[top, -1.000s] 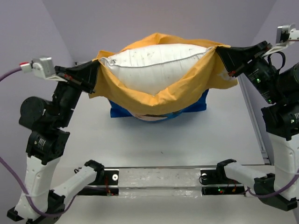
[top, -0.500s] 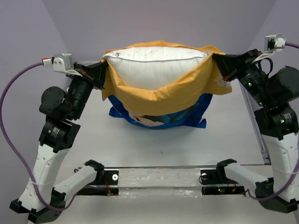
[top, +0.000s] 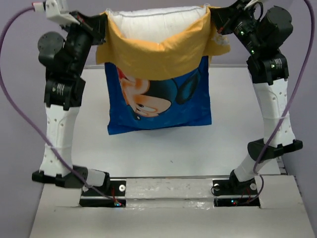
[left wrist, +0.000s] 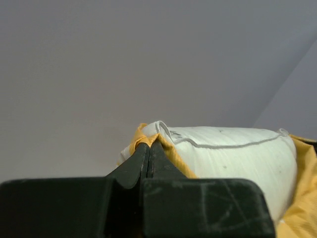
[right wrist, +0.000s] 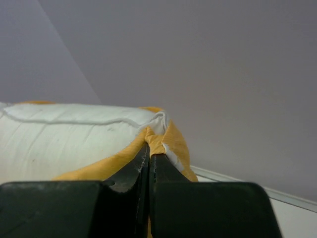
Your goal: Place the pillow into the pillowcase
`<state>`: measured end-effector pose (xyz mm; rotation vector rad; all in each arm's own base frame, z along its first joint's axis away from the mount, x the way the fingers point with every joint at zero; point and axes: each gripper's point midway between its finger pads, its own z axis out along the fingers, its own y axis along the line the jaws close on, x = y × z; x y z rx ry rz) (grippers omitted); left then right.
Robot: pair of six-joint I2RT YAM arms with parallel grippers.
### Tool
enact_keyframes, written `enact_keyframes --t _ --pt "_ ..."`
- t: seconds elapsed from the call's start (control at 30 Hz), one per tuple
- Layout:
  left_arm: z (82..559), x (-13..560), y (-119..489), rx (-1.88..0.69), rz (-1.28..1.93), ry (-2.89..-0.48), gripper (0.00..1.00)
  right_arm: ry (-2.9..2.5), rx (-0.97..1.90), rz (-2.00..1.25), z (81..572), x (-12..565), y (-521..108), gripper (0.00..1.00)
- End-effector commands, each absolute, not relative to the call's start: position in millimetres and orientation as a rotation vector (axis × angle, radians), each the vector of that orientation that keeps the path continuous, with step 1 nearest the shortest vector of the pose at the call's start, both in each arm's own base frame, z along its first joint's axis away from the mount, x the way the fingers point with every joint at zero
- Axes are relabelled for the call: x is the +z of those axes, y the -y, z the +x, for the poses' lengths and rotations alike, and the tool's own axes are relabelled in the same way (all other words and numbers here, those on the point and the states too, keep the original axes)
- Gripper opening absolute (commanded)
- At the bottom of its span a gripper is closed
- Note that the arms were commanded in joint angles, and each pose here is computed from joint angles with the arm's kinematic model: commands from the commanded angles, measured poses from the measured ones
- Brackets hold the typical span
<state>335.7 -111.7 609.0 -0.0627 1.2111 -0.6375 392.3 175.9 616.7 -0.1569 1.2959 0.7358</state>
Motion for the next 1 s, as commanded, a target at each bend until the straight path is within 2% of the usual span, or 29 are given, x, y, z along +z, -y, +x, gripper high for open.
enact_keyframes --t 0.0,0.07,0.1,0.13,0.17,0.23,0.27,0.33,0.37,0.43,0.47,0.5,0.53,0.57,0.6,0.63,0.73,0.87,0.9,0.97 --pt "197.0 770.3 106.4 -0.740 0.096 -0.793 0.00 -0.850 0.639 -0.160 236.8 752.9 -114.7 0.00" --pt "202.8 756.9 109.4 -0.733 0.095 -0.843 0.00 -0.810 0.661 -0.155 215.4 749.3 -110.0 0.00" --pt "184.1 760.7 95.4 -0.716 0.059 -0.798 0.00 -0.919 0.683 -0.149 249.0 709.1 -122.1 0.00" --pt "245.8 702.5 113.1 -0.702 0.031 -0.959 0.00 -0.944 0.725 -0.162 250.9 696.9 -129.1 0.00" --pt "235.6 691.6 105.9 -0.724 -0.010 -0.939 0.00 -1.011 0.734 -0.156 268.6 676.9 -135.1 0.00" --pt "250.9 668.0 113.3 -0.738 -0.013 -0.992 0.00 -1.182 0.723 -0.145 302.5 630.9 -144.7 0.00" --pt "240.0 680.1 114.1 -0.754 0.008 -0.969 0.00 -1.195 0.709 -0.142 302.4 630.3 -142.6 0.00" --pt "187.7 735.1 100.3 -0.762 0.043 -0.854 0.00 -1.060 0.695 -0.142 255.4 670.7 -125.9 0.00" --pt "180.6 750.7 102.9 -0.775 0.070 -0.827 0.00 -0.932 0.680 -0.146 212.7 710.8 -111.0 0.00" --pt "146.9 770.4 96.1 -0.792 0.096 -0.786 0.00 -0.842 0.671 -0.166 165.7 740.1 -98.6 0.00" --pt "113.3 787.5 84.8 -0.792 0.106 -0.708 0.00 -0.776 0.683 -0.199 134.5 756.9 -95.1 0.00" --pt "123.5 779.6 86.5 -0.782 0.096 -0.756 0.00 -0.789 0.690 -0.212 131.9 754.2 -96.8 0.00" --pt "127.9 775.6 86.9 -0.775 0.091 -0.774 0.00 -0.806 0.693 -0.217 135.5 749.1 -98.9 0.00" --pt "168.1 751.1 100.2 -0.762 0.085 -0.884 0.00 -0.835 0.689 -0.198 147.7 741.5 -99.6 0.00" --pt "159.3 754.4 97.2 -0.768 0.086 -0.837 0.00 -0.933 0.684 -0.175 184.9 714.9 -107.3 0.00" --pt "220.8 702.5 120.1 -0.772 0.076 -0.989 0.00 -0.958 0.681 -0.162 201.3 705.5 -110.2 0.00" --pt "251.7 660.0 123.3 -0.771 0.013 -1.040 0.00 -1.059 0.669 -0.137 247.4 673.0 -119.9 0.00" --pt "290.9 647.6 121.1 -0.690 -0.011 -1.092 0.00 -1.092 0.616 -0.137 288.5 665.4 -125.8 0.00" --pt "314.3 638.6 122.5 -0.672 -0.009 -1.133 0.00 -1.124 0.613 -0.141 312.7 657.2 -133.0 0.00" --pt "312.6 664.9 118.7 -0.671 0.006 -1.088 0.00 -1.090 0.616 -0.154 319.1 673.0 -136.6 0.00"
